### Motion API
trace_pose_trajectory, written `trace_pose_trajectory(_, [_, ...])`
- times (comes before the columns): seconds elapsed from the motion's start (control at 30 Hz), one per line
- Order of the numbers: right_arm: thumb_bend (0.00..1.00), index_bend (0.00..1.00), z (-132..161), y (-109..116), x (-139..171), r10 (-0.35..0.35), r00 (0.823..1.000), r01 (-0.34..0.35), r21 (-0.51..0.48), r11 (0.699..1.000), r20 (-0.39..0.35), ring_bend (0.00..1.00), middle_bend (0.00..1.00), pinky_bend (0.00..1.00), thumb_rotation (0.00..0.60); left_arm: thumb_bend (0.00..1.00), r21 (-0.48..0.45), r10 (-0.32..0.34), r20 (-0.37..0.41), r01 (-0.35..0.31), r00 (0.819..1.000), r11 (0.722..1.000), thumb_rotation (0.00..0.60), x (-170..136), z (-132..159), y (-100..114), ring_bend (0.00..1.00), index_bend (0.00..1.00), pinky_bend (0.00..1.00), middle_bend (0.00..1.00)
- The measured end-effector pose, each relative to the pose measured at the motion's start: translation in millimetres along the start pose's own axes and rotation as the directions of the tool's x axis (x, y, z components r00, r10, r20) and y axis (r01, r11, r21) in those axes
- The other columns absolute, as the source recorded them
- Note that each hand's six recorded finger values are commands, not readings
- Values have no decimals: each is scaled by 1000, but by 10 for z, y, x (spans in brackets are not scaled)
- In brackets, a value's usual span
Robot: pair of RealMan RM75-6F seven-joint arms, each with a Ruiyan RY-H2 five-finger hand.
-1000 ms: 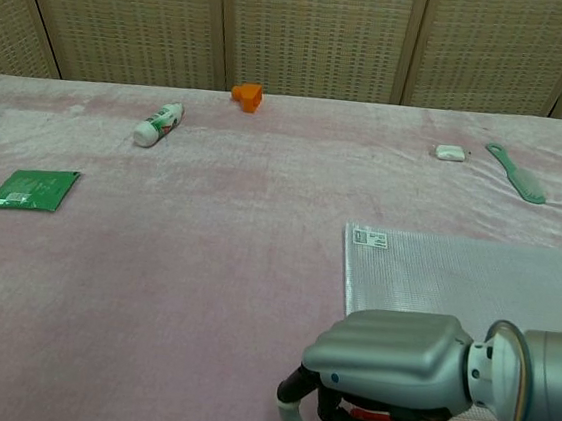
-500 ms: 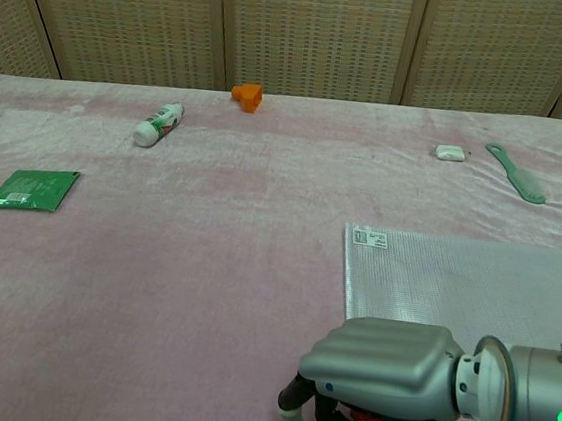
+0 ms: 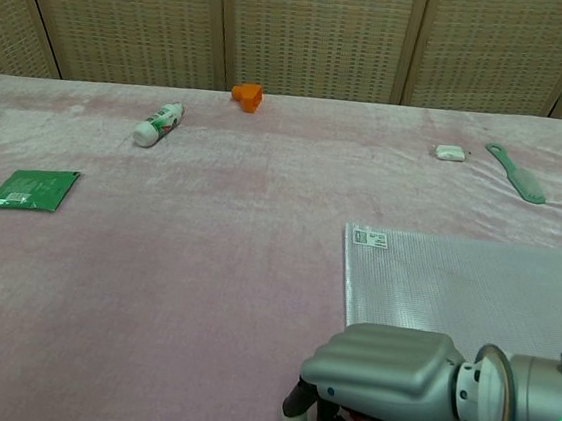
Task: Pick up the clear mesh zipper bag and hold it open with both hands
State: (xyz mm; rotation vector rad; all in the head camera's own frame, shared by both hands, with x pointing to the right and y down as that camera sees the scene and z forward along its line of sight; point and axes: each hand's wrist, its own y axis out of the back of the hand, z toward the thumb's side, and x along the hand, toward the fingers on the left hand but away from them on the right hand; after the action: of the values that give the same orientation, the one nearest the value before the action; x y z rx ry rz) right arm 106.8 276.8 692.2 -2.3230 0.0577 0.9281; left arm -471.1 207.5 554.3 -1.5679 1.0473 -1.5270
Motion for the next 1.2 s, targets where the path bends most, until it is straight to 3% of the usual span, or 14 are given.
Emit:
trace_pose_trajectory(0.4, [620, 667, 15, -32, 14, 1, 1000, -1, -11, 1000, -8, 882, 911, 1000, 600, 0, -3, 3, 1, -3, 1000, 1000, 600, -5, 1, 11, 0, 0, 0, 0])
trace_pose_trajectory(0.63, [822, 742, 57, 48, 21, -32, 999, 31, -42, 999, -21, 883, 913, 1000, 600, 0, -5, 2, -1, -2, 1000, 1000, 600, 1, -5, 13, 0, 0, 0, 0])
trace_pose_trajectory(0.77, [888, 760, 69, 159, 49, -62, 998, 60, -65, 996, -28, 883, 913, 1000, 600, 0, -6, 2, -1, -2, 1000, 1000, 600, 2, -8, 16, 0, 0, 0, 0])
trace_pose_trajectory(0.93, [891, 768, 62, 367, 100, -107, 994, 103, -118, 988, -26, 883, 913, 1000, 600, 0, -10, -1, -3, 1, 1000, 1000, 600, 6, -14, 15, 0, 0, 0, 0])
trace_pose_trajectory(1.2, [892, 772, 17, 895, 238, -184, 983, 177, -286, 942, 1, 883, 913, 1000, 600, 0, -17, 0, -6, 0, 1000, 1000, 600, 8, -27, 30, 0, 0, 0, 0])
